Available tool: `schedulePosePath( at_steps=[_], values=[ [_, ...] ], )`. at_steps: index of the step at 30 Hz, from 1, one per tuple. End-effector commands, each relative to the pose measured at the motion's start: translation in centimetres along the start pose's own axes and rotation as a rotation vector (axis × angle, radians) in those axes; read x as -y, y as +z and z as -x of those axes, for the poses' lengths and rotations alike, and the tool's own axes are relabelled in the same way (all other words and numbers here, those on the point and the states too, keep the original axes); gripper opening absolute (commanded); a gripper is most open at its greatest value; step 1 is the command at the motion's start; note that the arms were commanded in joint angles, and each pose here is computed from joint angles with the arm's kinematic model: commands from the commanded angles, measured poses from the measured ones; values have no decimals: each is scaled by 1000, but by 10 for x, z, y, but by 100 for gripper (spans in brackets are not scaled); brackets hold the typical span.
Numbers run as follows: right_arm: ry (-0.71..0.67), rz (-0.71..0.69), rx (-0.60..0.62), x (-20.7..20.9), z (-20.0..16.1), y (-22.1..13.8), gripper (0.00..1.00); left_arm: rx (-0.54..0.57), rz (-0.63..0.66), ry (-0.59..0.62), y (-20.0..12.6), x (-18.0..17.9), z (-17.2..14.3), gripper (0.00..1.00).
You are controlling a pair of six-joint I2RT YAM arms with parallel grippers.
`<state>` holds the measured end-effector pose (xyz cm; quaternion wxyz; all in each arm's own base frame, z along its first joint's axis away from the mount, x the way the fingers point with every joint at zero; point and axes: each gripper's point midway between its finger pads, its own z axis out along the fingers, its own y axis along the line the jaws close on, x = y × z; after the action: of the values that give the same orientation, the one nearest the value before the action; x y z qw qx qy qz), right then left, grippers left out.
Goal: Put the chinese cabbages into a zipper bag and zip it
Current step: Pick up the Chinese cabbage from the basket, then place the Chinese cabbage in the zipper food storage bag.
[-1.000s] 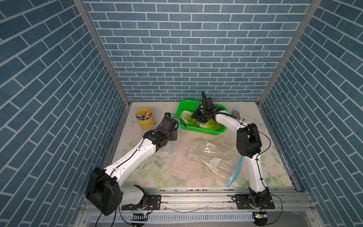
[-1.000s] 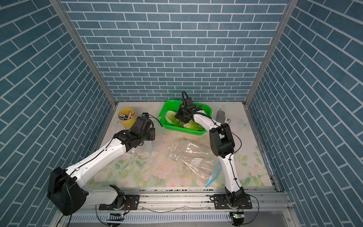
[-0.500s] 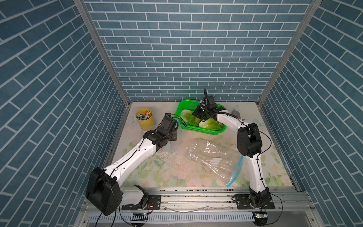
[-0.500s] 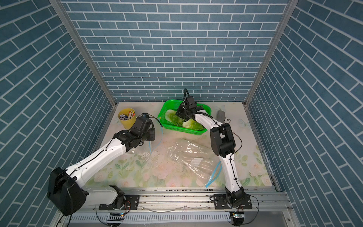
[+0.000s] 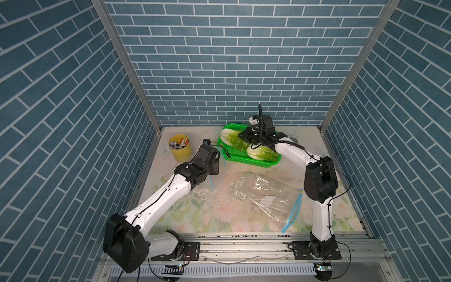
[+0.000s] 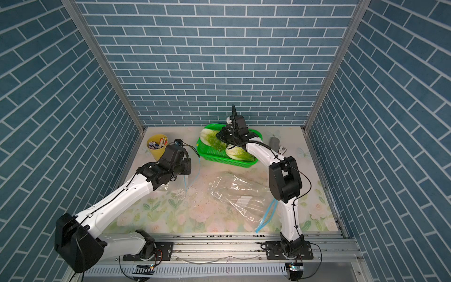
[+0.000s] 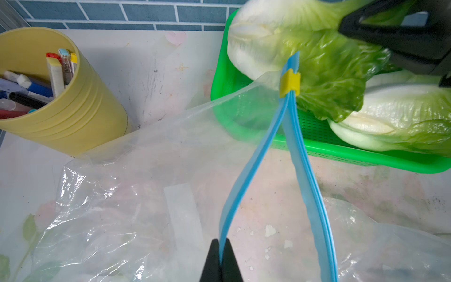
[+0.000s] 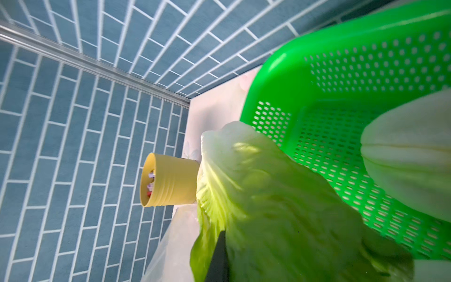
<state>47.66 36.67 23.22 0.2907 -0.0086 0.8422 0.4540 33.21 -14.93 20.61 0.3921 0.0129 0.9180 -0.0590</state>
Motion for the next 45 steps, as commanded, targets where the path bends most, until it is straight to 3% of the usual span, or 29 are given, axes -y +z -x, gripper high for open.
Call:
schedulePosePath(
  at_steps=[1, 10, 19, 37, 45],
  values=[
    [-92, 110, 118, -37, 32, -27, 0, 1, -6, -2, -8, -3, 1, 0],
    [-128, 167, 138, -47, 47, -22, 0, 20, 7, -15, -14, -8, 3, 0],
    [-153, 182, 155, -59, 35, -71, 0, 24, -53, 44, -15, 2, 3, 0],
    [-222, 89, 35, -46, -55, -178, 0, 6, -99, 92, 7, 12, 5, 0],
    [-291, 178, -79, -65, -98, -209, 0, 12, -115, 72, 6, 12, 10, 0]
  ],
)
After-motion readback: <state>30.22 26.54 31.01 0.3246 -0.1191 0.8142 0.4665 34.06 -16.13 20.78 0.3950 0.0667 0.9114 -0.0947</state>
